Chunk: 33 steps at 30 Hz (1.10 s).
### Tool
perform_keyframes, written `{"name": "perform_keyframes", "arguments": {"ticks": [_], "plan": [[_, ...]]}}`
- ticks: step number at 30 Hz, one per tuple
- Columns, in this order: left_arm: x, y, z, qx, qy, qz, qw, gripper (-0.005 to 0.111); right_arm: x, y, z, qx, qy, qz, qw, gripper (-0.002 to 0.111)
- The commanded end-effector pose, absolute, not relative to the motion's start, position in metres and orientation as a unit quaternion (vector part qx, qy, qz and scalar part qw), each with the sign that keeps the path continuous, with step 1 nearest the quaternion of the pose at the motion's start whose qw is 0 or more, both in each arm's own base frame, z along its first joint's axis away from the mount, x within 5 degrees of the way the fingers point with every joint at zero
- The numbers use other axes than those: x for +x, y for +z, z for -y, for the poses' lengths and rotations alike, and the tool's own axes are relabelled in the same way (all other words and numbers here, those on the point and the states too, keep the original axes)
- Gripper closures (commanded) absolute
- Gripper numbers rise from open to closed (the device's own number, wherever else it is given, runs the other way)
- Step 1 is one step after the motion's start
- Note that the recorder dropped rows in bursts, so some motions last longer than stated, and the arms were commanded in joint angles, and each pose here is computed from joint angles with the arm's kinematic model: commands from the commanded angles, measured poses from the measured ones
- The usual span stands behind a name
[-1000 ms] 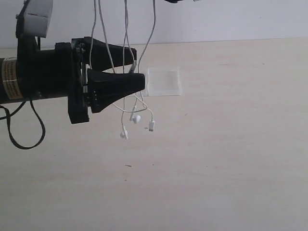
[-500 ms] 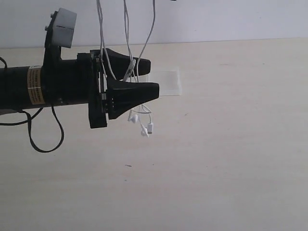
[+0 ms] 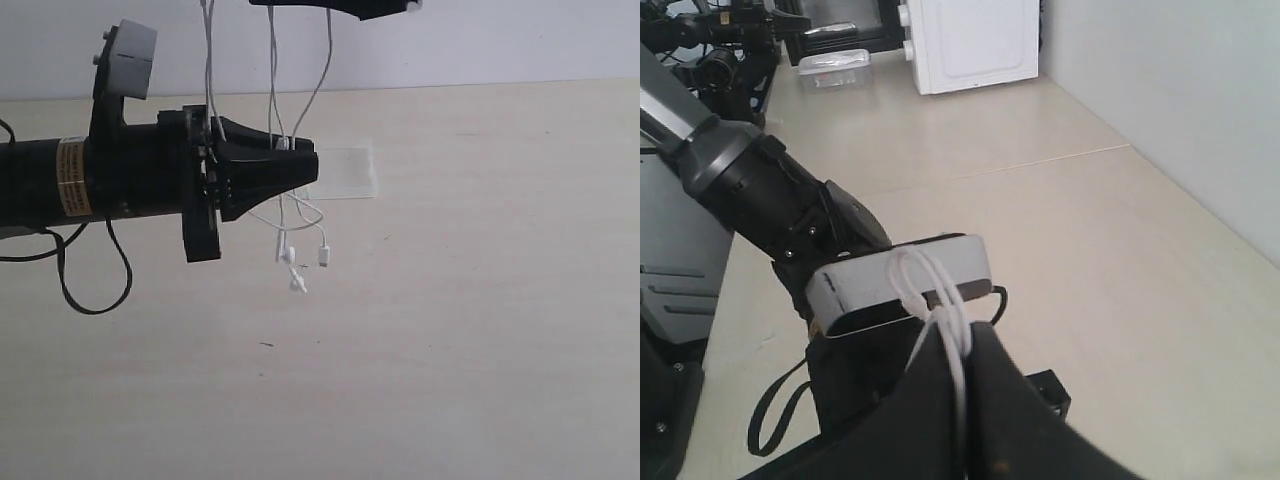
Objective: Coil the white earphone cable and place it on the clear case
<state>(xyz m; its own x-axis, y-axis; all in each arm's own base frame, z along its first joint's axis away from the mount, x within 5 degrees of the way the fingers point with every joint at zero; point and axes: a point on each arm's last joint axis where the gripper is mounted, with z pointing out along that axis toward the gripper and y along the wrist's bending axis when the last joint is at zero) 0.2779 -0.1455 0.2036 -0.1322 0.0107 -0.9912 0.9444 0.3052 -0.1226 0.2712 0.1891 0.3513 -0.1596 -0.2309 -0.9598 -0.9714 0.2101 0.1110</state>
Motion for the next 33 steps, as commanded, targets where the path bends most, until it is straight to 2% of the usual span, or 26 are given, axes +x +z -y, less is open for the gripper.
{"name": "perform_keyframes", "arguments": {"ticks": [1,4,28,30,33], "plan": [[0.277,0.203,0.146,0.401,-0.444,-0.606,0.524,0.081,0.275,0.353,-0.188,-0.456,0.408,-0.649,0.452,0.108],[0.277,0.203,0.146,0.404,-0.444,-0.606,0.522,0.075,0.275,0.353,-0.188,-0.456,0.408,-0.649,0.452,0.108],[0.284,0.201,0.139,0.383,-0.426,-0.627,0.527,0.074,0.267,0.355,-0.189,-0.468,0.435,-0.637,0.431,0.108],[0.286,0.201,0.132,0.372,-0.426,-0.633,0.529,0.066,0.267,0.357,-0.189,-0.465,0.429,-0.639,0.437,0.108],[0.287,0.203,0.125,0.369,-0.435,-0.628,0.529,0.045,0.266,0.360,-0.188,-0.464,0.426,-0.638,0.443,0.108]]}}
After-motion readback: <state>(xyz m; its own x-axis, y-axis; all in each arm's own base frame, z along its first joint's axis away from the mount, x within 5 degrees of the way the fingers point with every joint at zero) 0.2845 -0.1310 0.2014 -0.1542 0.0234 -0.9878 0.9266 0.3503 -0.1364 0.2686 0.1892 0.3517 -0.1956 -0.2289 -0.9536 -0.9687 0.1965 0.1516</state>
